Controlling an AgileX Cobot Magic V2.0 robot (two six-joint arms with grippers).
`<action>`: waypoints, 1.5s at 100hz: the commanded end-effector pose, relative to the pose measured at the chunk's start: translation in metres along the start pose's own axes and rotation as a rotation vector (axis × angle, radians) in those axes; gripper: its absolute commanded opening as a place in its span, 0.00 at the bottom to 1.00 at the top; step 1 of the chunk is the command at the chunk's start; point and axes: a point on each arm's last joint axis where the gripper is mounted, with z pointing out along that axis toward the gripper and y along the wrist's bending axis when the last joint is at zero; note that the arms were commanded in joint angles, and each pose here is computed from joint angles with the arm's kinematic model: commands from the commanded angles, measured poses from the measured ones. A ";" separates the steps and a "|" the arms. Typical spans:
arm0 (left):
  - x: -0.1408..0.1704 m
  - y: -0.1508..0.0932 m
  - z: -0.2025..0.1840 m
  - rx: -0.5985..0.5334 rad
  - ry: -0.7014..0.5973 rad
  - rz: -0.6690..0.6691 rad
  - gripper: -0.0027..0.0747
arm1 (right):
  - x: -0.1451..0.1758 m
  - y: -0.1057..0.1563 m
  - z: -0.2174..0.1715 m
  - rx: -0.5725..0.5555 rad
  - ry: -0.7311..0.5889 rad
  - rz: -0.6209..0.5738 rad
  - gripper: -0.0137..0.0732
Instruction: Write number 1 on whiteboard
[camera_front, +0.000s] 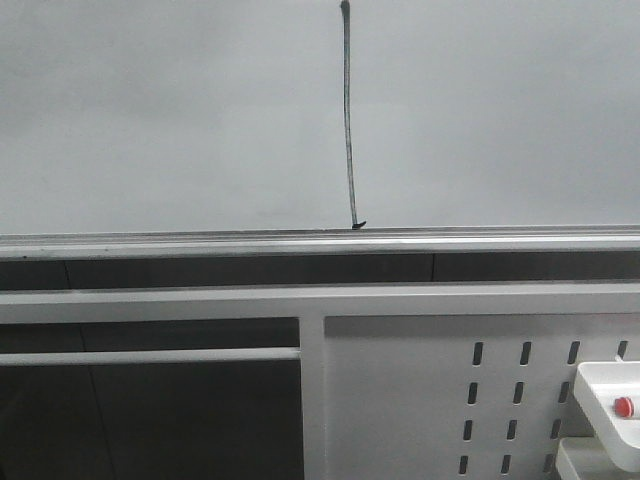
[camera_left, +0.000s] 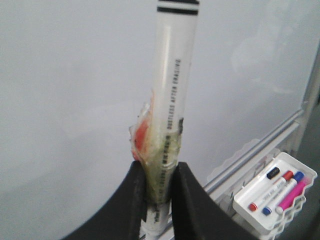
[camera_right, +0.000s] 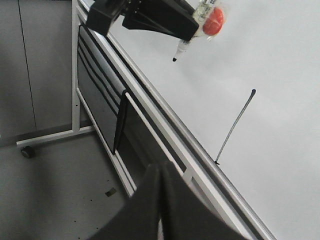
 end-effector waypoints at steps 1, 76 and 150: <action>-0.012 -0.003 -0.001 -0.042 -0.090 -0.093 0.01 | -0.011 -0.003 -0.004 0.021 -0.075 -0.015 0.10; 0.050 0.003 0.033 -0.280 -0.179 -0.190 0.01 | -0.008 -0.003 -0.003 0.021 -0.046 -0.015 0.10; 0.071 0.031 0.061 -0.361 -0.115 -0.176 0.01 | -0.008 -0.003 -0.003 0.019 -0.044 0.021 0.10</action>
